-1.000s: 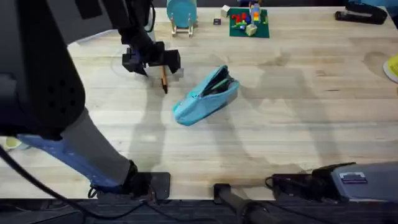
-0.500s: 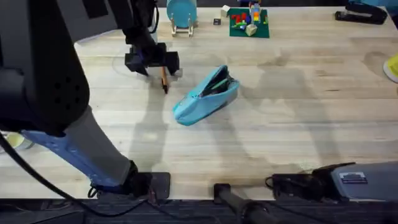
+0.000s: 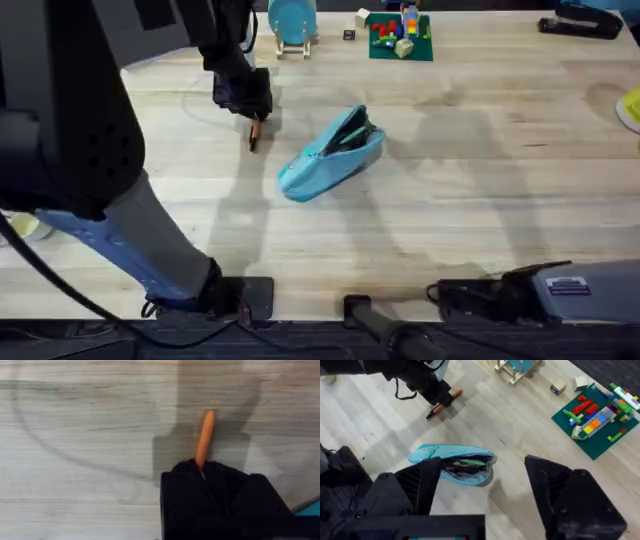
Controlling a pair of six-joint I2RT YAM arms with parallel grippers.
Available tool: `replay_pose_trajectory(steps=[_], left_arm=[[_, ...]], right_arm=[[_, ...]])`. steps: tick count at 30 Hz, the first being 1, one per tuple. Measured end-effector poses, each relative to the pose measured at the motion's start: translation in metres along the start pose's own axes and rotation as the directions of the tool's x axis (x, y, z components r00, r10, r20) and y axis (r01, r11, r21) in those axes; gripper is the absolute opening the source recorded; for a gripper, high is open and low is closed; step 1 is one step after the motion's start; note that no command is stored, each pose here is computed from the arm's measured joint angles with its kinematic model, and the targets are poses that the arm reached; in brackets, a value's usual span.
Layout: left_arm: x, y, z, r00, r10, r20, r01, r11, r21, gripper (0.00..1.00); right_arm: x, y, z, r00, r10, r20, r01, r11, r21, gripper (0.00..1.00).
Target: Unzip the bag, pick up the pens from the table one at a time and place them inside, then zip the bag closed.
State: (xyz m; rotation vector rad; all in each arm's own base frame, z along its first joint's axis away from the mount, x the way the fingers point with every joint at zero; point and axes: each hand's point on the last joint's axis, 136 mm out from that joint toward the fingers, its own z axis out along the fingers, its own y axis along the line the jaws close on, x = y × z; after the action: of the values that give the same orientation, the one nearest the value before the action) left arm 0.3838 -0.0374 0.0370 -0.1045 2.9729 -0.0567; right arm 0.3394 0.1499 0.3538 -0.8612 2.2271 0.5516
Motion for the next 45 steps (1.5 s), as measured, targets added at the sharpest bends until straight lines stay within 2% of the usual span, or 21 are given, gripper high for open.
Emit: replay_pose_trajectory(steps=[10,16,21,26,31,36,40,45], left_arm=[[-0.001,0.0,0.0,1.0,0.0,0.0,0.0,1.0,0.001,0.041],[-0.003,-0.001,-0.003,0.999,-0.001,-0.034,0.001,1.0,-0.004,0.041],[-0.013,-0.003,-0.025,0.999,0.004,-0.037,-0.004,1.0,-0.005,0.041],[-0.027,-0.011,-0.054,0.999,0.036,-0.017,-0.036,0.999,0.001,0.041],[-0.039,-0.033,-0.086,0.996,0.088,0.021,-0.089,0.996,0.014,0.041],[-0.05,-0.066,-0.129,0.984,0.157,0.089,-0.161,0.986,0.034,0.042],[-0.053,-0.097,-0.164,0.963,0.218,0.156,-0.228,0.972,0.054,0.042],[-0.048,-0.141,-0.207,0.922,0.297,0.246,-0.325,0.942,0.082,0.042]], right_arm=[[0.001,0.001,-0.001,1.0,0.002,-0.003,-0.002,1.0,-0.001,0.996],[-0.001,0.008,-0.019,0.999,-0.021,0.028,0.02,0.999,0.031,0.996],[0.003,0.007,-0.035,0.999,-0.033,0.027,0.031,0.995,0.098,0.996],[0.005,0.003,-0.041,0.999,-0.036,0.017,0.033,0.989,0.144,0.996],[0.013,-0.005,-0.046,1.0,-0.028,-0.014,0.03,0.978,0.208,0.996],[0.017,-0.004,-0.056,0.999,-0.028,-0.021,0.032,0.971,0.239,0.996],[0.018,-0.002,-0.069,0.999,-0.041,-0.005,0.041,0.961,0.273,0.996],[0.021,0.002,-0.084,0.998,-0.056,0.013,0.049,0.949,0.313,0.996]])
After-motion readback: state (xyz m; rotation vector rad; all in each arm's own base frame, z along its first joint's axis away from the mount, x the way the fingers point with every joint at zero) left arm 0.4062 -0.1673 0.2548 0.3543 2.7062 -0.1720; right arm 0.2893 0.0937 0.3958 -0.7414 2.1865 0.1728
